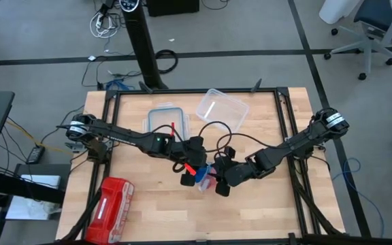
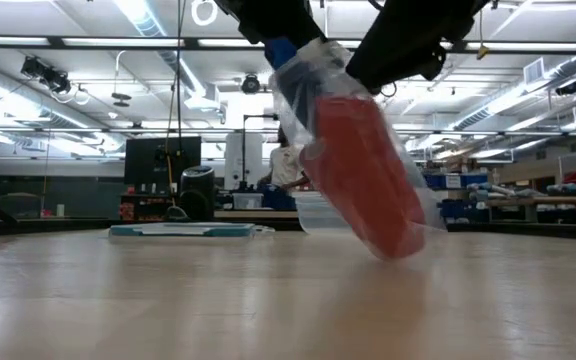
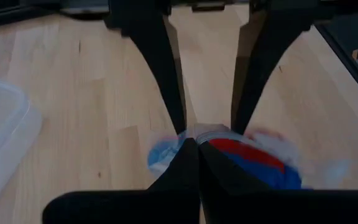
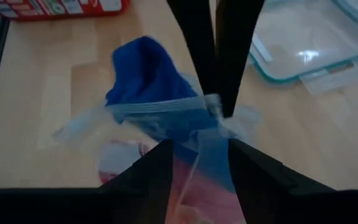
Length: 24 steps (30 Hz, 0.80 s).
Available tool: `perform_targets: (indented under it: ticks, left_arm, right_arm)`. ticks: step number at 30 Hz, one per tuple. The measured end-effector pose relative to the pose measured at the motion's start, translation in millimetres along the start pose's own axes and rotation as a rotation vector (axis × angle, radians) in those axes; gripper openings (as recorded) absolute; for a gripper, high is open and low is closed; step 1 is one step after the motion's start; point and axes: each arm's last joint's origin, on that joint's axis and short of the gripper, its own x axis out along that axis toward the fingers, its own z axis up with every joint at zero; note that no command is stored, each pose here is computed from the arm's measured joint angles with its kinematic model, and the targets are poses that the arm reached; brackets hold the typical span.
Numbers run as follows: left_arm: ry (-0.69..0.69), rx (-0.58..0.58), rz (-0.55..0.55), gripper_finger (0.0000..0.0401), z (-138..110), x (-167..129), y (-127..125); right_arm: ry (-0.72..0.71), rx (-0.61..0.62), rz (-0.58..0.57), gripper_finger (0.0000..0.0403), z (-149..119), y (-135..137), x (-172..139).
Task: Roll bandage
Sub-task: Put the blue bandage into the transparent zip bag
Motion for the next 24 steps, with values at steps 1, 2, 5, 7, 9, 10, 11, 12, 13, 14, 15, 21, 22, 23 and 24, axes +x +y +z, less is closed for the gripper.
perform_targets:
  ticks: [1, 2, 5, 7, 9, 10, 11, 12, 13, 14, 15, 21, 22, 23, 24]
  left_arm:
    - [0.000, 0.000, 0.000, 0.0000, 0, 0, 0]
    - [0.001, 0.000, 0.000, 0.0000, 0, 0, 0]
    - [0.002, 0.003, 0.000, 0.0000, 0, 0, 0]
    - [0.002, 0.004, 0.000, 0.0000, 0, 0, 0]
    - [0.002, 0.004, 0.002, 0.0000, 0, 0, 0]
    - [0.002, 0.004, 0.002, 0.0000, 0, 0, 0]
    - [0.002, 0.004, 0.001, 0.0000, 0, 0, 0]
    - [0.003, 0.007, 0.001, 0.0000, 0, 0, 0]
    - [0.003, 0.013, 0.001, 0.0000, 0, 0, 0]
    - [0.003, 0.019, 0.001, 0.0000, 0, 0, 0]
    - [0.003, 0.023, 0.001, 0.0000, 0, 0, 0]
    - [0.009, 0.023, -0.003, 0.0000, -1, 0, 0]
    - [0.008, 0.023, -0.006, 0.0000, -1, 0, 0]
    - [0.008, 0.024, -0.006, 0.0001, -1, 0, -1]
    - [0.006, 0.025, -0.006, 0.0002, -1, 0, -1]
  right_arm:
    - [-0.010, -0.004, 0.003, 0.0154, 0, -1, 1]
    - [-0.025, -0.010, 0.009, 0.0151, 1, -1, 2]
    - [-0.045, -0.038, 0.004, 0.0129, 2, -2, 3]
    - [-0.041, -0.037, -0.001, 0.0100, 1, -3, 4]
    - [-0.037, -0.036, 0.001, 0.0061, 0, -3, 5]
    - [-0.036, -0.036, 0.004, 0.0038, -1, -3, 5]
    - [-0.035, -0.036, 0.004, 0.0020, -1, -3, 5]
    - [-0.035, -0.037, 0.004, 0.0011, -1, -3, 5]
    - [-0.035, -0.036, 0.004, 0.0009, -1, -3, 5]
    - [-0.036, -0.031, 0.008, 0.0009, -1, -3, 5]
    - [-0.036, -0.028, 0.010, 0.0007, -1, -2, 5]
    - [-0.026, -0.040, 0.026, 0.0001, -6, 5, -1]
    - [-0.026, -0.038, 0.026, 0.0001, -7, 7, -2]
    - [-0.027, -0.036, 0.022, 0.0001, -8, 8, -3]
    - [-0.029, -0.037, 0.019, 0.0001, -9, 9, -4]
